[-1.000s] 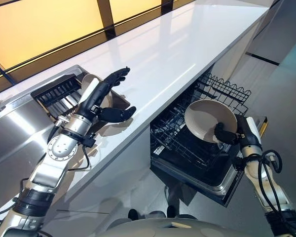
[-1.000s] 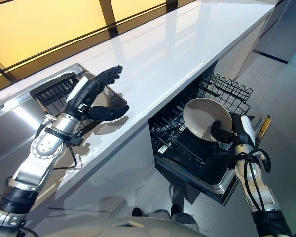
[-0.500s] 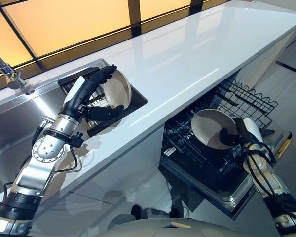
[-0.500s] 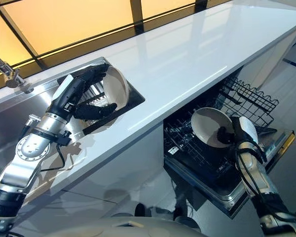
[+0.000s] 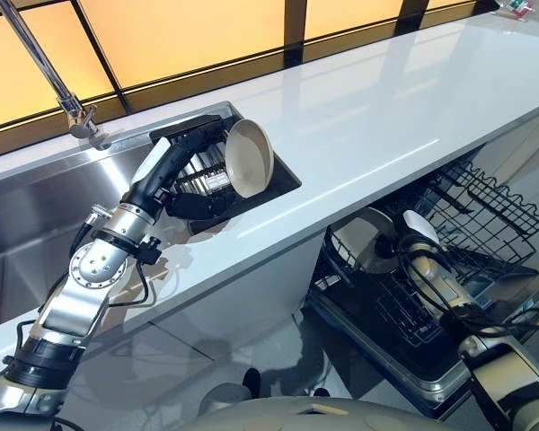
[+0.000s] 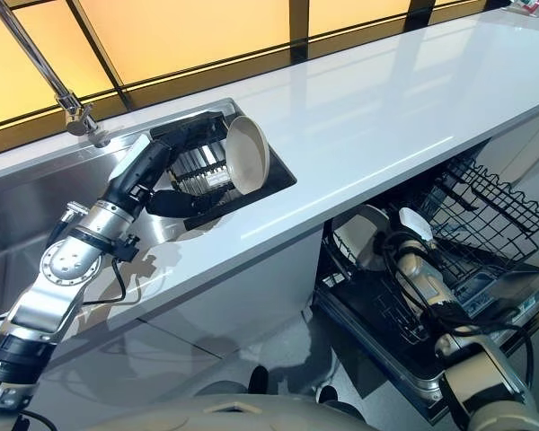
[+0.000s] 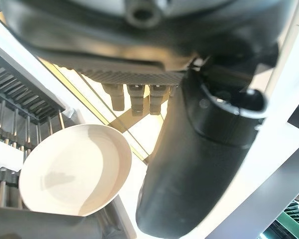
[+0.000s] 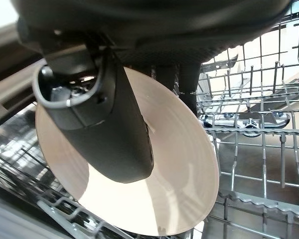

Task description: Pick up plates and place into dishwasher.

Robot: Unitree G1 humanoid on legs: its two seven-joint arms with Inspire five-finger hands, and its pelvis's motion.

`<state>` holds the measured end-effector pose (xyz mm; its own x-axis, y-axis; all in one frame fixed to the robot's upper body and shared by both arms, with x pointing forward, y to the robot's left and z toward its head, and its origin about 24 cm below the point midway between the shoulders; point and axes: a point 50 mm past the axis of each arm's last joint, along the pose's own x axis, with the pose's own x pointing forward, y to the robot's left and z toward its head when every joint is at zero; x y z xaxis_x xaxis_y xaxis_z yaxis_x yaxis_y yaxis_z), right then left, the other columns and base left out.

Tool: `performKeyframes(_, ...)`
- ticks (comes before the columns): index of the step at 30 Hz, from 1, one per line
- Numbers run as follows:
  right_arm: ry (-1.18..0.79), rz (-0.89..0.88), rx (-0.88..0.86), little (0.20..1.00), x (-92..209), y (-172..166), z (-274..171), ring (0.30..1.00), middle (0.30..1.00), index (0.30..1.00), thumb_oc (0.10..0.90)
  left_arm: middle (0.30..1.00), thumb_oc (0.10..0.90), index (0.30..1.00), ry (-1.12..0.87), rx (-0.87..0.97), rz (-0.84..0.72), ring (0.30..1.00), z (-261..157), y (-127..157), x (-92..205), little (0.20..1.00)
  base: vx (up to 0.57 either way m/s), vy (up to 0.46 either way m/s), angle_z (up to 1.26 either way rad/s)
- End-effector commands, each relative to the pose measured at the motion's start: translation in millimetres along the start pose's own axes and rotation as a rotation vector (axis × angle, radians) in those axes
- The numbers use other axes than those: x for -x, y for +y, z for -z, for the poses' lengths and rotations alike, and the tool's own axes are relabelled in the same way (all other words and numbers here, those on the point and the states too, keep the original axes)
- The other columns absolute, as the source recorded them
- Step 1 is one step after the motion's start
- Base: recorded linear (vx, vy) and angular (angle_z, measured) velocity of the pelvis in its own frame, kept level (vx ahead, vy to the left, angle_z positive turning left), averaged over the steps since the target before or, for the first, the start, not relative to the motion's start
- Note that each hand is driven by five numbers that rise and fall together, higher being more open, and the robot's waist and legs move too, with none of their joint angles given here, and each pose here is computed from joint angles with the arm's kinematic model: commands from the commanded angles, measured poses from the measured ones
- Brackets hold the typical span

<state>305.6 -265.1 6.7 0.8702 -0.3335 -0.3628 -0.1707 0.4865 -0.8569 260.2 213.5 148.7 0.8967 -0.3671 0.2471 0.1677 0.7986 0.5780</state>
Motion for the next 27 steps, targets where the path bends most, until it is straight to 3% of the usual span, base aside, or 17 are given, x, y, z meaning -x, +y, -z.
performKeyframes(1,-0.143,0.043,0.072,0.200,-9.8,-19.3,-53.4,0.300,0.300,0.300,0.100,0.900,0.800,0.900,-0.275,-0.020,-0.050,0.900,-45.9,16.4,-28.2,0.900,0.00,0.020,0.21)
performKeyframes(7,-0.119,-0.022,0.094,0.200,-10.3,-6.9,-64.5,0.300,0.300,0.300,0.100,0.900,0.800,0.900,-0.293,-0.002,-0.033,0.900,-51.4,12.6,-31.2,0.900,0.01,0.013,0.13)
performKeyframes(8,-0.108,-0.032,0.092,0.403,-9.8,-5.6,-63.8,0.474,0.474,0.474,0.303,0.900,0.800,0.900,-0.293,-0.004,-0.031,0.900,-51.4,12.3,-31.0,0.900,0.00,0.000,0.00)
performKeyframes(9,-0.101,-0.039,0.090,0.787,-9.2,-3.9,-63.1,0.804,0.804,0.804,0.687,0.900,0.800,0.900,-0.294,-0.004,-0.031,0.900,-51.7,12.2,-30.8,0.900,0.00,0.000,0.00)
performKeyframes(10,-0.085,-0.050,0.084,0.900,-8.3,-2.8,-61.0,0.900,0.900,0.900,0.800,0.900,0.800,0.900,-0.294,-0.005,-0.032,0.900,-51.5,12.6,-30.2,0.900,-0.04,0.016,0.01)
performKeyframes(27,-0.225,0.057,-0.162,0.900,21.1,-23.0,-47.8,0.900,0.900,0.900,0.800,0.900,0.800,0.900,-0.229,-0.052,-0.081,0.900,-37.5,21.6,-14.5,0.900,-0.01,0.003,-0.02)
